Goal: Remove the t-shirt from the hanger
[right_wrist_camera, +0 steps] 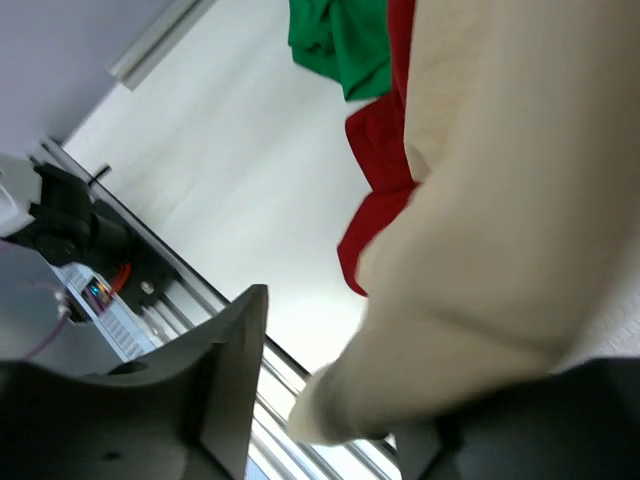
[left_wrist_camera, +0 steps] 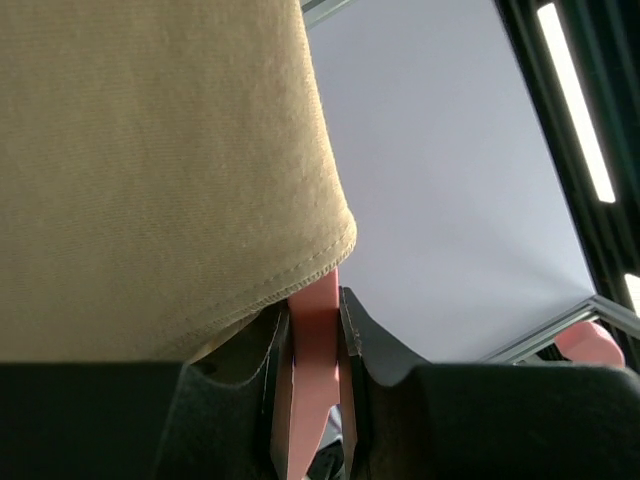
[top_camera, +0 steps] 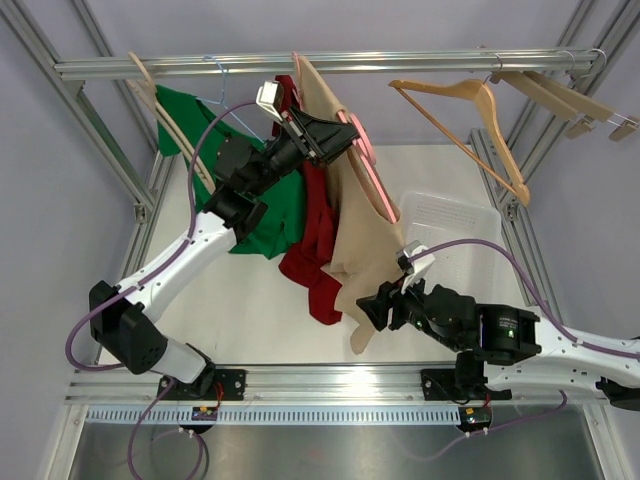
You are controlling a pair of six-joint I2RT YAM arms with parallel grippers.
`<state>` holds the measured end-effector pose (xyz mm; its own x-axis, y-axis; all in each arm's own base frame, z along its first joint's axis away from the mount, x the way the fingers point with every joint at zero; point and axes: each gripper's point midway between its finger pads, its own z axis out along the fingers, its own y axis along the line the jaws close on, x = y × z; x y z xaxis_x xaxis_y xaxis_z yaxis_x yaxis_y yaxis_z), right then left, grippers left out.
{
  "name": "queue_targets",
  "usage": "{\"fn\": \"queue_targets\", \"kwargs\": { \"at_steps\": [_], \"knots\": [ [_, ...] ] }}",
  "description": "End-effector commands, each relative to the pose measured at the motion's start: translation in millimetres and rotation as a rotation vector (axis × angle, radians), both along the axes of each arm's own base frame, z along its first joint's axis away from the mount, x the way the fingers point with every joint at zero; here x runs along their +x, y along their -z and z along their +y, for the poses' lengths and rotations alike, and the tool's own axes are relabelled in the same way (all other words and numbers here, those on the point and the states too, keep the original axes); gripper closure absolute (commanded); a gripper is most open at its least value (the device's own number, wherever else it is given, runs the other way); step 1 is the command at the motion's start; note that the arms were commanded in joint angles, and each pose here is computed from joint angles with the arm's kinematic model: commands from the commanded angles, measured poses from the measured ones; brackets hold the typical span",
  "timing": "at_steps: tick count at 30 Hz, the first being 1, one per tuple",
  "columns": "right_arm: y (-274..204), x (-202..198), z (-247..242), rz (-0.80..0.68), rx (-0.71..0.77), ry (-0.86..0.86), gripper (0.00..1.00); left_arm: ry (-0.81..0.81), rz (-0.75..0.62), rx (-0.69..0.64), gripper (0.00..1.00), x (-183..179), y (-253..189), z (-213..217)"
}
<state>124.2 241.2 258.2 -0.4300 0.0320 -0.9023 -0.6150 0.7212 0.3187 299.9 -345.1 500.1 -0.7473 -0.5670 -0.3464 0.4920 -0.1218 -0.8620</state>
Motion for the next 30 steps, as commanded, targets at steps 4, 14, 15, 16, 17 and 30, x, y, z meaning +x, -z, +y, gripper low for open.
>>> {"fn": "queue_targets", "kwargs": {
  "at_steps": [4, 14, 15, 16, 17, 30],
  "knots": [
    [-16, 1, -5, -0.046, 0.031, 0.002, 0.41, -0.114, -0.120, -0.179, 1.00, 4, -60, 33],
    [-32, 21, -41, -0.103, 0.066, 0.174, 0.40, -0.100, -0.133, -0.168, 1.00, -12, -55, 39],
    [-40, 23, -50, -0.124, 0.095, 0.190, 0.36, -0.098, -0.121, -0.166, 1.00, -13, -48, 39],
    [-44, 26, -57, -0.141, 0.104, 0.222, 0.33, -0.094, -0.124, -0.172, 1.00, -17, -49, 42],
    [-49, 27, -62, -0.152, 0.117, 0.230, 0.31, -0.093, -0.113, -0.169, 1.00, -18, -41, 42],
    [-50, 23, -39, -0.151, 0.063, 0.155, 0.39, -0.090, -0.111, -0.162, 1.00, -30, -40, 49]
  ]
}}
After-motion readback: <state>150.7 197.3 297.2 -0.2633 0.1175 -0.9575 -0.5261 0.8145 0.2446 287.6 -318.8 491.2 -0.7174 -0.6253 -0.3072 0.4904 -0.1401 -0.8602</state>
